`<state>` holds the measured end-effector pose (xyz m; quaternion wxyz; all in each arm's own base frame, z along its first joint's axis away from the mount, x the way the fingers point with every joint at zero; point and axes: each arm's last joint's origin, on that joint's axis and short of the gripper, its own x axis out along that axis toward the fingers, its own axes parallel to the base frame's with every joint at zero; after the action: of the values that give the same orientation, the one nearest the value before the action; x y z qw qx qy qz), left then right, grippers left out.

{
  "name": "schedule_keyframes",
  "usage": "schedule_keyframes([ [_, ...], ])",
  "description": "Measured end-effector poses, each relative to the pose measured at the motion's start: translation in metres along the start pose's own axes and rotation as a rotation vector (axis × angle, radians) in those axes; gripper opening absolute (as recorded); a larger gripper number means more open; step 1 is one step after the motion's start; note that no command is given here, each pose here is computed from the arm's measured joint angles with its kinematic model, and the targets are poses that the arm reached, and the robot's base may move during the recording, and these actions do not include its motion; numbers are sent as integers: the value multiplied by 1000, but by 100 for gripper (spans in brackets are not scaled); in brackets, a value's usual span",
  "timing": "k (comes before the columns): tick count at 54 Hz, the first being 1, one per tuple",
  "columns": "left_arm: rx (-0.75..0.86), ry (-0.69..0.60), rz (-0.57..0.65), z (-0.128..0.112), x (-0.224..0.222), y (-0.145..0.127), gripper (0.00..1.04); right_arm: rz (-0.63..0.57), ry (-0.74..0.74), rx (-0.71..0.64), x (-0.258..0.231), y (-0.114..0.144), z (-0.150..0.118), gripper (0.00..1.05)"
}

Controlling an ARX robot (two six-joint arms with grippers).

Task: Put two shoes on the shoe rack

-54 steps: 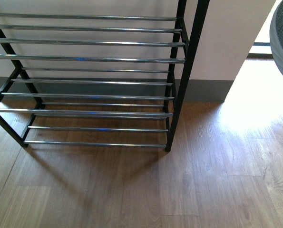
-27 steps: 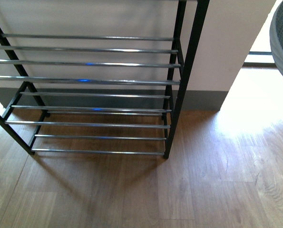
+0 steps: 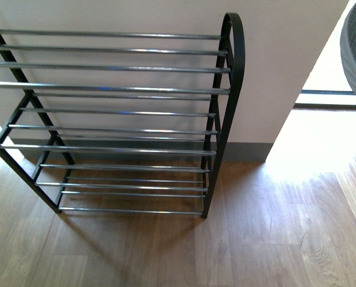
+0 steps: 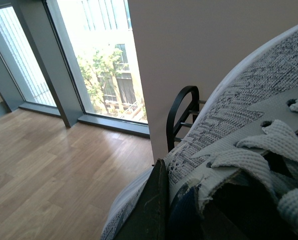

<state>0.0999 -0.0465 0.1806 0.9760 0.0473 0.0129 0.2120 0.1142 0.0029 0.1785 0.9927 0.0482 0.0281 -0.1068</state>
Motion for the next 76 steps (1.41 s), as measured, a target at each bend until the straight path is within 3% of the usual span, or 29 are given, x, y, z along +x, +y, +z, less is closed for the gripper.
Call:
schedule_keyframes([
  [76,1,0,0,0,0,0,2,-1,-1,0,0,0,0,1],
])
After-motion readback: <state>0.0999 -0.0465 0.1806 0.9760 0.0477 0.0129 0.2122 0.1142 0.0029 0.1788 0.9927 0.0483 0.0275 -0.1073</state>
